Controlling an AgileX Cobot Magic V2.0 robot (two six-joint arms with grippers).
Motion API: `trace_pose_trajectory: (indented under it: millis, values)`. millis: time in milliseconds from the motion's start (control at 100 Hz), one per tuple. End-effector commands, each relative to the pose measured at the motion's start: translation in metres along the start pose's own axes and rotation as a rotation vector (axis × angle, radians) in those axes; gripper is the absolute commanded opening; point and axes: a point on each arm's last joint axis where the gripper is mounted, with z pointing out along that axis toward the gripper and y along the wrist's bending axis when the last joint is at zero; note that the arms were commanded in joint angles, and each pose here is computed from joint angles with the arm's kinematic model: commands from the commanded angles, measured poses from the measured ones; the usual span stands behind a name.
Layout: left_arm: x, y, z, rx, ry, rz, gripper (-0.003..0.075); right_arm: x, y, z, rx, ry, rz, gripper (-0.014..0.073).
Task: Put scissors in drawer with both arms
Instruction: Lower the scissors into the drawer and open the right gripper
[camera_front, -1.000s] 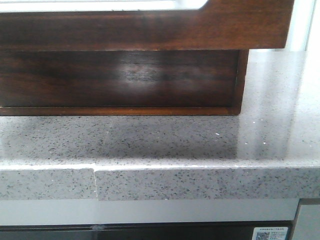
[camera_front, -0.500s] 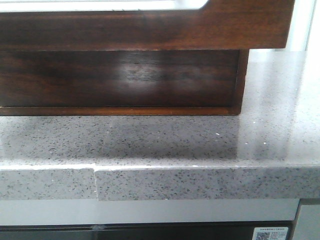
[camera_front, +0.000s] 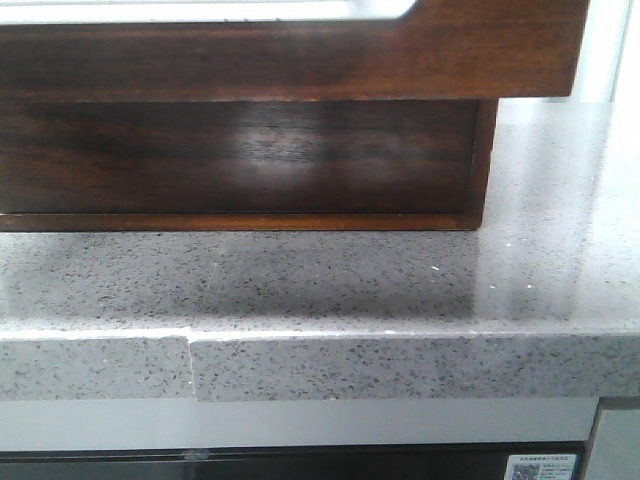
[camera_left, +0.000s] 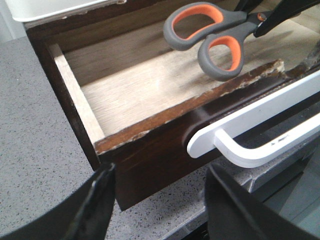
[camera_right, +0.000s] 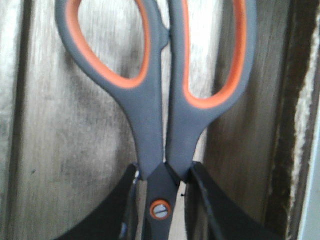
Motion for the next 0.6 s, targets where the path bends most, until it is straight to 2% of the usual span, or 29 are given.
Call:
trace_pose_trajectory:
  millis: [0,190,350,590]
  values:
    - [-0.015,0.002,-0.002,-0.014,-0.089,-0.017,0.0367,0.002,-0.009,-0.023,0.093,-0.035,-0.002,0.0089]
    - [-0.015,0.002,-0.002,-0.014,-0.089,-0.017,0.0367,0.002,-0.009,-0.023,0.091,-0.031,-0.002,0.0235]
    - [-0.015,0.002,-0.002,-0.014,-0.089,-0.017,0.0367,0.002,-0.012,-0.032,0.107,-0.045,0.020,0.0240]
    - [-0.015,0.002,-0.002,-0.014,-0.091,-0.017,0.0367,0.010,-0.017,-0.079,0.132,-0.083,0.259,0.0240]
